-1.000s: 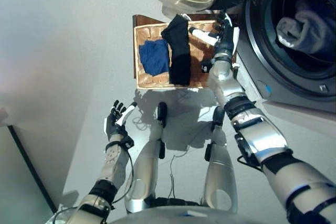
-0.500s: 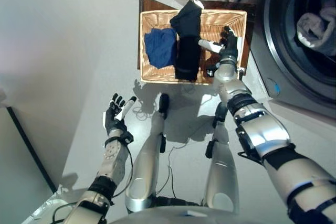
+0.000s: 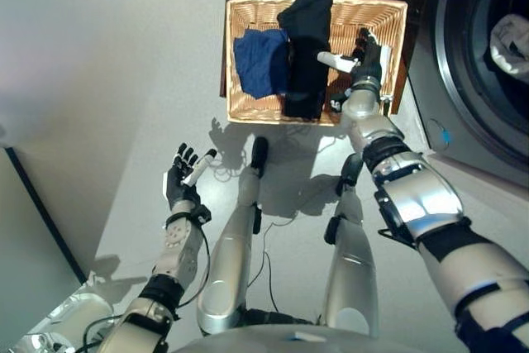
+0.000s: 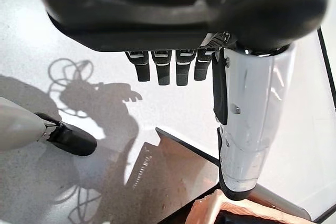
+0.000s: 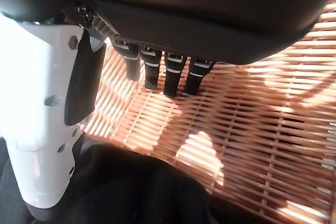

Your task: Pick up the clothes and place them into the washing machine

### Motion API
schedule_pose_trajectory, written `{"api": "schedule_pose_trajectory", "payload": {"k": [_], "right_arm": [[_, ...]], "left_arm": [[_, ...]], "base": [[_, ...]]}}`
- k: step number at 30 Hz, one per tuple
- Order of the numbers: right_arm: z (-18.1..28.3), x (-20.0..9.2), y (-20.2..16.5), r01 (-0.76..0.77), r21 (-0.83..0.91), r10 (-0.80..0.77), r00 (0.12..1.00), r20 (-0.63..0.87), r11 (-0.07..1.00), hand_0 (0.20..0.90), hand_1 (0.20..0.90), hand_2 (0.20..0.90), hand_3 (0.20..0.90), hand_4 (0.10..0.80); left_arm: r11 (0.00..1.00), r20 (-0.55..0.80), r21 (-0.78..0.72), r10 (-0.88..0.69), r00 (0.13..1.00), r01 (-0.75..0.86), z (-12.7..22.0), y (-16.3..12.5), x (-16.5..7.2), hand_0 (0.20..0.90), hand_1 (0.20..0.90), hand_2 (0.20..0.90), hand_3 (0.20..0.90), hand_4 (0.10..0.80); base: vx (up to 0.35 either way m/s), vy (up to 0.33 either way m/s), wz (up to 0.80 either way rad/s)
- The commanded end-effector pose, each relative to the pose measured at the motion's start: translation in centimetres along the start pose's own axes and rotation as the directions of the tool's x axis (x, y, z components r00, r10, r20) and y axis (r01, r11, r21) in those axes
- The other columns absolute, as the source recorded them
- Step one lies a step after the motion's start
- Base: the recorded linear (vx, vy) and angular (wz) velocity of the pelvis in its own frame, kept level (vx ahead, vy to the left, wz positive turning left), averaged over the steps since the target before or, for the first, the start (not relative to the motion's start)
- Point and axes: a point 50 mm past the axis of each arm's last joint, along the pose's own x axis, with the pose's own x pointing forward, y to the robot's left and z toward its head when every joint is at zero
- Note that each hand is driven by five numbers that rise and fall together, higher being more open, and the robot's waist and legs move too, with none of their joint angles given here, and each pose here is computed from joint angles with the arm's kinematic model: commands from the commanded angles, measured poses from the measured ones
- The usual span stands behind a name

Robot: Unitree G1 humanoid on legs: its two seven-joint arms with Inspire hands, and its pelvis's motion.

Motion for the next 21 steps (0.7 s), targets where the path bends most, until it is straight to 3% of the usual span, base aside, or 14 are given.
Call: {"api": "schedule_pose_trajectory", "payload": {"k": [1, 13, 21], "right_arm": [[5.0, -0.1, 2.0, -0.106, 0.001, 0.105, 0.98, 0.17, 0.994, 0.9, 0.9, 0.9, 0.9, 0.8], [4.8, -0.3, 2.5, -0.116, 0.03, 0.11, 0.983, 0.144, 0.993, 0.9, 0.9, 0.9, 0.9, 0.8], [2.0, -1.2, 3.8, -0.121, 0.017, 0.12, 0.991, 0.051, 0.992, 0.9, 0.9, 0.9, 0.9, 0.8]], "left_arm": [[0.998, 0.167, 0.031, -0.065, 0.984, 0.061, 3.5, -0.5, 0.5, 0.9, 0.9, 0.9, 0.9, 0.8], [0.997, 0.142, 0.032, -0.069, 0.987, 0.065, 3.1, -0.9, 0.7, 0.9, 0.9, 0.9, 0.9, 0.8], [0.998, 0.102, 0.051, -0.047, 0.994, 0.042, 2.3, -0.7, 1.0, 0.9, 0.9, 0.9, 0.9, 0.8]], "base": [[-0.002, -0.014, 0.12], [0.013, 0.0, 0.09], [0.017, 0.014, 0.05]]}}
